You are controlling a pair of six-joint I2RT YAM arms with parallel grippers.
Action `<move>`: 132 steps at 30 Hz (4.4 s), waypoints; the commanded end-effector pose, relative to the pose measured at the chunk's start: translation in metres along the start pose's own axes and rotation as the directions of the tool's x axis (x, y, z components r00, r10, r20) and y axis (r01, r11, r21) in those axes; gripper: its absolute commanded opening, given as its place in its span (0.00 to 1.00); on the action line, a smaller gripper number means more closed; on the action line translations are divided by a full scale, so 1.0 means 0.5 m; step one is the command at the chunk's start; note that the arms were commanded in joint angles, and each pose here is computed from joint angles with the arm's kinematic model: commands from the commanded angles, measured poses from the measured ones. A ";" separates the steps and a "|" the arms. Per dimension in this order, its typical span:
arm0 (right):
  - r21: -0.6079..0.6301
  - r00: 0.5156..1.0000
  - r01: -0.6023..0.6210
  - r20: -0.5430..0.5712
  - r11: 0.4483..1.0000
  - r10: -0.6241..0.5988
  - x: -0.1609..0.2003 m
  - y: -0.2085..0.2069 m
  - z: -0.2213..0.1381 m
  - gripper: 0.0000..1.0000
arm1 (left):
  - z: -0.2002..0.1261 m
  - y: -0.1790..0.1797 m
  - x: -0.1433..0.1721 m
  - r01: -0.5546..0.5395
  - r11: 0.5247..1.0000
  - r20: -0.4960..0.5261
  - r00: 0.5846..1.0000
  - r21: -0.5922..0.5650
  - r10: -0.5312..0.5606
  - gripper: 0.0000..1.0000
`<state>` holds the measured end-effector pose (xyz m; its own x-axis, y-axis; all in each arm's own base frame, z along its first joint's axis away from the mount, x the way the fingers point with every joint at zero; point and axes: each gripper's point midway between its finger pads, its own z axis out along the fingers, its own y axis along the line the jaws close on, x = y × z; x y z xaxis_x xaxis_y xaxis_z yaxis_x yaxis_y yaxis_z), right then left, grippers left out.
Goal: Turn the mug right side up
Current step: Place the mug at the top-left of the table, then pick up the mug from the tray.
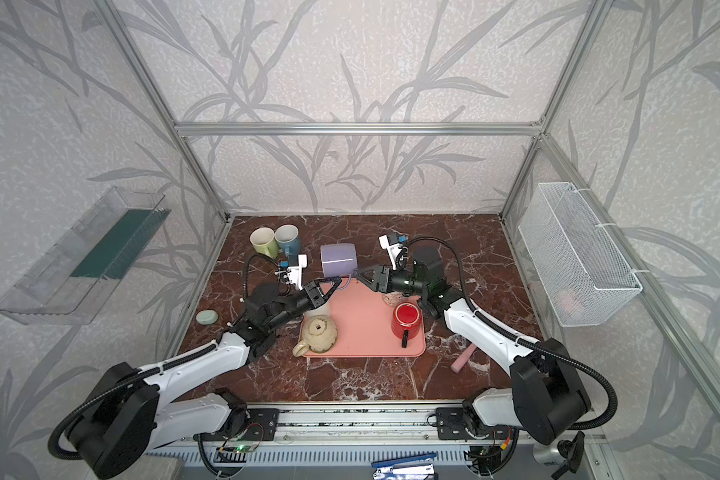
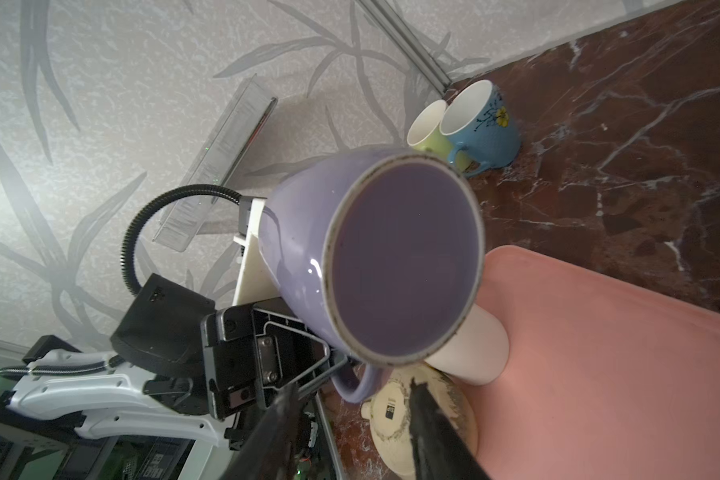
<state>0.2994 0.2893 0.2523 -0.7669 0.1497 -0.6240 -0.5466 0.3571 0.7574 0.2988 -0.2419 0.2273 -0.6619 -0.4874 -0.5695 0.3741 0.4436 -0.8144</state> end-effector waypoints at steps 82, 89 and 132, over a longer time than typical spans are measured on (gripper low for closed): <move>0.429 0.982 0.168 -0.155 0.888 -0.111 0.122 -0.144 -0.073 0.55 | 0.128 0.507 -0.278 -0.637 0.175 -0.621 0.771 -0.750 0.143 0.00; 0.427 0.981 0.176 -0.154 0.887 -0.121 0.115 -0.135 -0.077 0.56 | 0.121 0.508 -0.270 -0.645 0.170 -0.634 0.764 -0.745 0.122 0.05; 0.443 0.976 0.215 -0.121 0.870 -0.180 0.093 -0.076 -0.138 0.57 | 0.022 0.253 -0.284 -0.559 0.387 -0.510 0.829 -0.733 0.232 0.85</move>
<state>0.2606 0.2191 0.1899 -0.7203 -0.0301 -0.6930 -0.4708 0.7549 0.4565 0.4625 -0.1203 0.1854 -0.8058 0.0928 -0.5848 0.0134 0.9903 0.1386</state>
